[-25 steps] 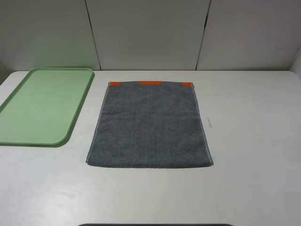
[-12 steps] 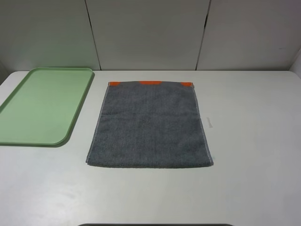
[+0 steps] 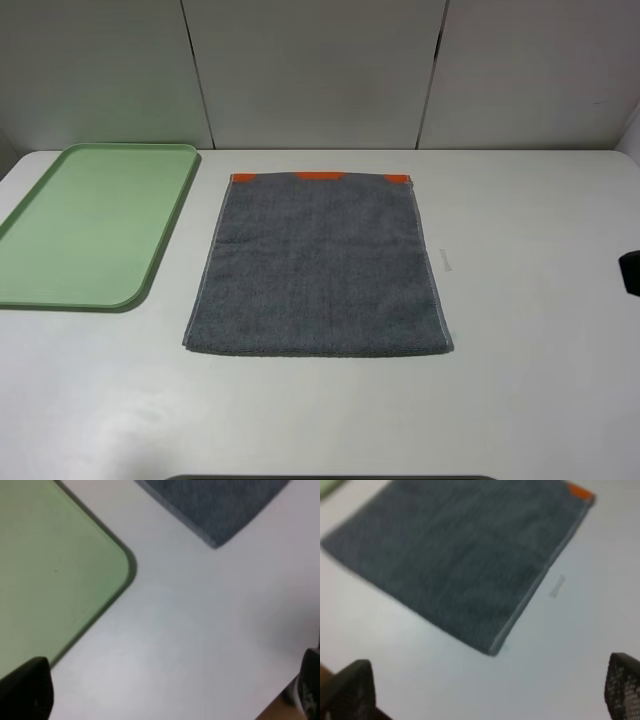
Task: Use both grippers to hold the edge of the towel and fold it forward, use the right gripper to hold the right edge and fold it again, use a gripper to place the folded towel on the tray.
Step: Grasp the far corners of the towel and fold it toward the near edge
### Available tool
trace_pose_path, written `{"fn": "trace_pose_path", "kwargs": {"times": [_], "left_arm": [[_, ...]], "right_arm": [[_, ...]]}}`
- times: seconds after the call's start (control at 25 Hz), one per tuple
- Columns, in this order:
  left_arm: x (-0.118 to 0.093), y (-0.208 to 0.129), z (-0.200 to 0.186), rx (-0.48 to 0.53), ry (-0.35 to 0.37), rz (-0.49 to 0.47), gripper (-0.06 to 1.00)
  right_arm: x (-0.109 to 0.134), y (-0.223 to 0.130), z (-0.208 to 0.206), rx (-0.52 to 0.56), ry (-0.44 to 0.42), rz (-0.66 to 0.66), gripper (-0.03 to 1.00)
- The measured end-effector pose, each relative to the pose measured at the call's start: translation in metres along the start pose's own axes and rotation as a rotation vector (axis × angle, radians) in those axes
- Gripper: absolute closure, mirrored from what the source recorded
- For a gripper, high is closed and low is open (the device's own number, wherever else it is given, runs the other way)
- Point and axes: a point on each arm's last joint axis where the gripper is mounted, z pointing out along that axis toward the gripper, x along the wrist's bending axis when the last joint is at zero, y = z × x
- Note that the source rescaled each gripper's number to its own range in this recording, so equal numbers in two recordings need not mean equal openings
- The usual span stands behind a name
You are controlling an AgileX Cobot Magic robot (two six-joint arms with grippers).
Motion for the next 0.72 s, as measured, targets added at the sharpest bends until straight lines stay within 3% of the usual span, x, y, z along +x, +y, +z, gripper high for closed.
{"fn": "trace_pose_path", "kwargs": {"times": [0.28,0.72], "left_arm": [[-0.002,0.021,0.024,0.116,0.013,0.301,-0.04],[-0.013,0.062,0.063,0.122,0.109,0.693,-0.04]], "right_arm": [[-0.004,0.008,0.032,0.127,0.074,-0.223,-0.03],[-0.012,0.016,0.064,0.188,0.109,-0.410,-0.03]]}}
